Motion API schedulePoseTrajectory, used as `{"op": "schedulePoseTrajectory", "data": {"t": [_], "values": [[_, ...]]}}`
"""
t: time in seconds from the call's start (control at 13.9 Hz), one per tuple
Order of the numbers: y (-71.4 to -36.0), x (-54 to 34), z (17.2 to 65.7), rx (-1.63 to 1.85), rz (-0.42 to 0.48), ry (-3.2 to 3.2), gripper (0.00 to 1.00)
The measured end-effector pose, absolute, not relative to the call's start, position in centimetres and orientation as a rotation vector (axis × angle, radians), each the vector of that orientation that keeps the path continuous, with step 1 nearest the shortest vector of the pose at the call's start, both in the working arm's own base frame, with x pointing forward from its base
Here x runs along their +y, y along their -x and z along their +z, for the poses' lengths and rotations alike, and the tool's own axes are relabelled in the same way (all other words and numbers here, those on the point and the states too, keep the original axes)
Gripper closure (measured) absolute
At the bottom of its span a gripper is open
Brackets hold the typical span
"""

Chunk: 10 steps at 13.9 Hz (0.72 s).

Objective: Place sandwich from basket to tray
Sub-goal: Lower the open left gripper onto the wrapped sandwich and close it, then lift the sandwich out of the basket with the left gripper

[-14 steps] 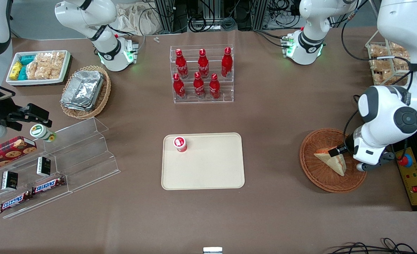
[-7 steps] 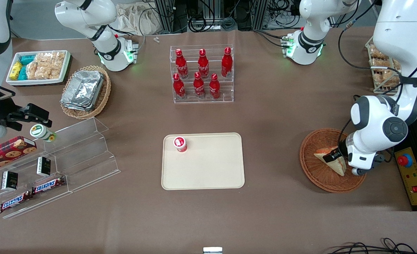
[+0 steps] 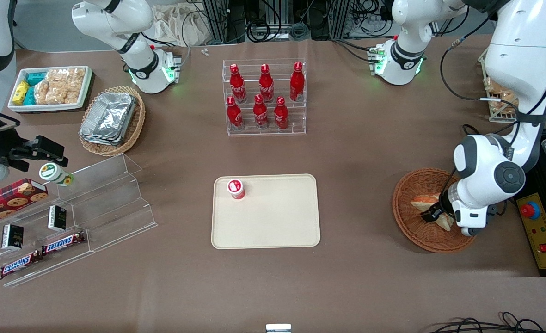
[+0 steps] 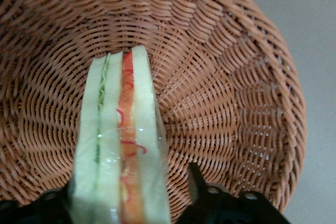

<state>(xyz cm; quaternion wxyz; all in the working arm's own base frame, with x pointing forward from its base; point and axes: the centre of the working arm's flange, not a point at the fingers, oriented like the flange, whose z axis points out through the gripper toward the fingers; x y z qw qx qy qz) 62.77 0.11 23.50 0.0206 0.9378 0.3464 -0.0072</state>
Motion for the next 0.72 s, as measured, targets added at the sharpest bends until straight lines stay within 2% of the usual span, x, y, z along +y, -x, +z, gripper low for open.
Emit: {"op": "schedulePoseTrajectory", "data": {"t": [0.07, 0.22, 0.36, 0.51, 0.72], "values": [[-62.8, 0.1, 23.5, 1.075, -0.021, -2.908, 0.40], [-62.9, 0.1, 23.7, 1.074, -0.017, -2.907, 0.56], [-63.2, 0.0, 24.2, 1.072, -0.012, -2.907, 0.62], [-63.8, 0.1, 26.3, 1.075, -0.046, -2.922, 0.63], [-66.0, 0.2, 34.5, 1.084, -0.100, -2.949, 0.78]]}}
